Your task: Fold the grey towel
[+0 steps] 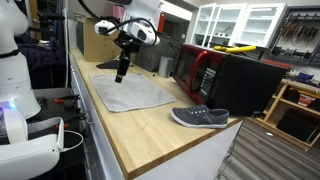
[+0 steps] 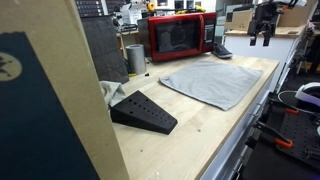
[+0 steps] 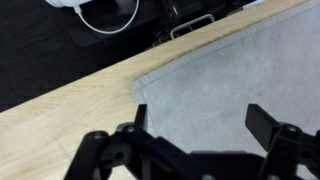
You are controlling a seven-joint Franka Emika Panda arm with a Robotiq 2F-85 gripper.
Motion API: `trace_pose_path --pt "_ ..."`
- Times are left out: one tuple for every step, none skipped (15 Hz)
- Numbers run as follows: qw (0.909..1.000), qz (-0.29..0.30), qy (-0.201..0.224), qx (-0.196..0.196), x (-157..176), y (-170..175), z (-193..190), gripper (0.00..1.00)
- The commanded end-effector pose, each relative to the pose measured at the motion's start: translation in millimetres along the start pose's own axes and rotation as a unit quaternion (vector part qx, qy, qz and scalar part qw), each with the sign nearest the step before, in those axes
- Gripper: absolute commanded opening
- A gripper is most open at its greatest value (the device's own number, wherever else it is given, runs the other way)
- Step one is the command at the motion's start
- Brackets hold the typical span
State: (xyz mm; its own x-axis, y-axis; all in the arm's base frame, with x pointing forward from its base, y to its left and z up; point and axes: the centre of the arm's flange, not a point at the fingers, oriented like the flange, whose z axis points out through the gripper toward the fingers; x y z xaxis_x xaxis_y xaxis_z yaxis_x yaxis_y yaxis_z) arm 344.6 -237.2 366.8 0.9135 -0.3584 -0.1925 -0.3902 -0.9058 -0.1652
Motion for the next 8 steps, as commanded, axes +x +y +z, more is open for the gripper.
trace_pose_path --pt "0.9997 0.02 -0.004 0.014 3 28 20 1.0" --pt "0.9995 0.025 -0.007 0.015 4 34 25 1.0" --pt "0.9995 0.028 -0.006 0.014 6 39 31 1.0" --pt "0.9994 0.033 -0.004 0.012 9 42 36 1.0" --pt "0.9992 0.038 -0.001 0.01 13 45 40 1.0" --pt "0.999 0.044 0.004 0.009 16 47 42 1.0" --pt "0.9988 0.046 0.01 0.011 17 46 40 1.0" --pt "0.9988 0.047 0.009 0.012 15 47 37 1.0"
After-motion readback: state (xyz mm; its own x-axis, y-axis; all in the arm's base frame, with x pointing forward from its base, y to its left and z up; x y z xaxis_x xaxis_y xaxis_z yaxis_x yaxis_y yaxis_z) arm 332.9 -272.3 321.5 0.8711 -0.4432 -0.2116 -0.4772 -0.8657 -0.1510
